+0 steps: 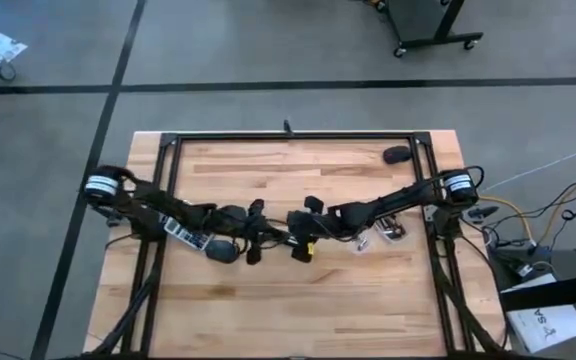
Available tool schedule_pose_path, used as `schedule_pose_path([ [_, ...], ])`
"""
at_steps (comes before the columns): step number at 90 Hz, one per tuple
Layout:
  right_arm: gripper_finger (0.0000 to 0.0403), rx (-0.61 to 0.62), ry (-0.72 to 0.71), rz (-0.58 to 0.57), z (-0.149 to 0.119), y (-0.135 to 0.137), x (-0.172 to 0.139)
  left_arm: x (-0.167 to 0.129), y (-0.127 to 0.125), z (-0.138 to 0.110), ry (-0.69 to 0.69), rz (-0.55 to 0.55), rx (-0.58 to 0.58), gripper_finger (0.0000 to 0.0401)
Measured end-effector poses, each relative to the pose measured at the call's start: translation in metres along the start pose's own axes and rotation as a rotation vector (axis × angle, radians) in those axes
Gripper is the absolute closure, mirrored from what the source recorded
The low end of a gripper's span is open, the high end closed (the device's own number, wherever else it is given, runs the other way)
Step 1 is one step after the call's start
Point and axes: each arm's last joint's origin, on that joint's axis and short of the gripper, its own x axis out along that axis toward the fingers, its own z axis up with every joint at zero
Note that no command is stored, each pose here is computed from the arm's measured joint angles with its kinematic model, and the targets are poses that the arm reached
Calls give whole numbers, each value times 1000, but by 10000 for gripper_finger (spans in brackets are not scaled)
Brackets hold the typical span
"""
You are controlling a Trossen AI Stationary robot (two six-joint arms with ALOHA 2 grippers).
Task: Insert battery
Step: Insert the silver battery into the remote battery compartment, then close the remote battery compartment
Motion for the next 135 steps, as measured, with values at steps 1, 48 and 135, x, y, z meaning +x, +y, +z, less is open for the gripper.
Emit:
schedule_pose_path([
  [1, 384, -3, 0, -3, 0, -1, 0, -1, -1, 2, -11, -3, 1, 379],
  [48, 326, -20, 97, 61, -1, -32, 0, -41, -4, -4, -105, -31, 35, 379],
  [135, 334, 156, 456, 25, -67, 44, -86, -38, -3, -11, -78, -26, -3, 379],
])
